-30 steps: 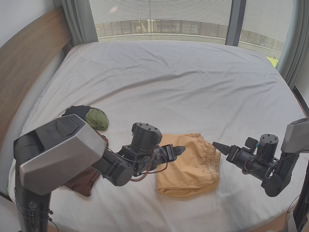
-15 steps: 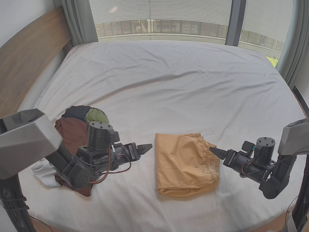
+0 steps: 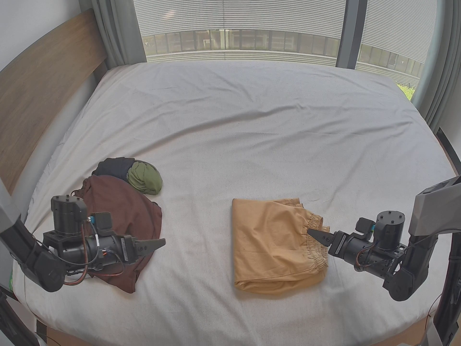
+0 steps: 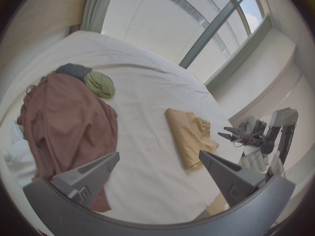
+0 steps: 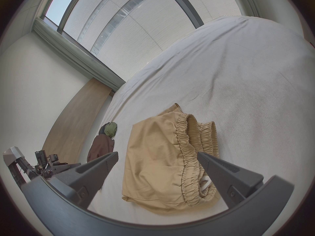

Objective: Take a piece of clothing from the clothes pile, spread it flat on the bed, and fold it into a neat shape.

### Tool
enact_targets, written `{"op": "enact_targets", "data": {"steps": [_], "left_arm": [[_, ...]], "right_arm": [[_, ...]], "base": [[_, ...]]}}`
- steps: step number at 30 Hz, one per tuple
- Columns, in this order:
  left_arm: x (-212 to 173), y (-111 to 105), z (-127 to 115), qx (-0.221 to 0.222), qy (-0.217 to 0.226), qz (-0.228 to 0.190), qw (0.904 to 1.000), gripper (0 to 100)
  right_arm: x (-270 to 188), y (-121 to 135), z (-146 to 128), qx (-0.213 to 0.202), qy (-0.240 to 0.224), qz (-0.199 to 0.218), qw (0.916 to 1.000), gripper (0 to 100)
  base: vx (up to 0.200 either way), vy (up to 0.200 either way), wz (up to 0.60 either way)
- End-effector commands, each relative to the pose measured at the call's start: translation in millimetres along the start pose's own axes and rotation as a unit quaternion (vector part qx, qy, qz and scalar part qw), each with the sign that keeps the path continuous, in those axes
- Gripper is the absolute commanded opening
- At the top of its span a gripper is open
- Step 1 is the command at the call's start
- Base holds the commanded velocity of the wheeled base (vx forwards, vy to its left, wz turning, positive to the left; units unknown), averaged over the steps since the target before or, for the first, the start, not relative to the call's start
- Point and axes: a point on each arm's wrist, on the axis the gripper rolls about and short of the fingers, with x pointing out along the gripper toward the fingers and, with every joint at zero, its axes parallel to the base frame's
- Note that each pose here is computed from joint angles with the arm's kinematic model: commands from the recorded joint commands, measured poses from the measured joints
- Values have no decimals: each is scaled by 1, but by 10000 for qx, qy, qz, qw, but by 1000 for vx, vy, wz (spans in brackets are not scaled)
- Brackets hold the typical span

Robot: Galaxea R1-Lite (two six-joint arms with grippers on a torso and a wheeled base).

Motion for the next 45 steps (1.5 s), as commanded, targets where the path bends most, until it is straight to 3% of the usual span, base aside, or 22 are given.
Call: {"op": "enact_targets", "data": {"steps": [1, 19, 45], "left_arm": [[-28, 18, -5, 337, -187, 281, 9989, 100], [-46, 35, -34, 929, 208, 114, 9954, 100], [-44, 36, -43, 967, 217, 99, 9950, 100]], "right_arm": [[4, -6, -9, 3, 178, -105, 9998, 100], [11, -32, -23, 149, 457, -533, 9974, 100], [33, -53, -56, 231, 946, -780, 9922, 100]], "base": [[0, 0, 0], [0, 0, 0], [0, 0, 0]]}}
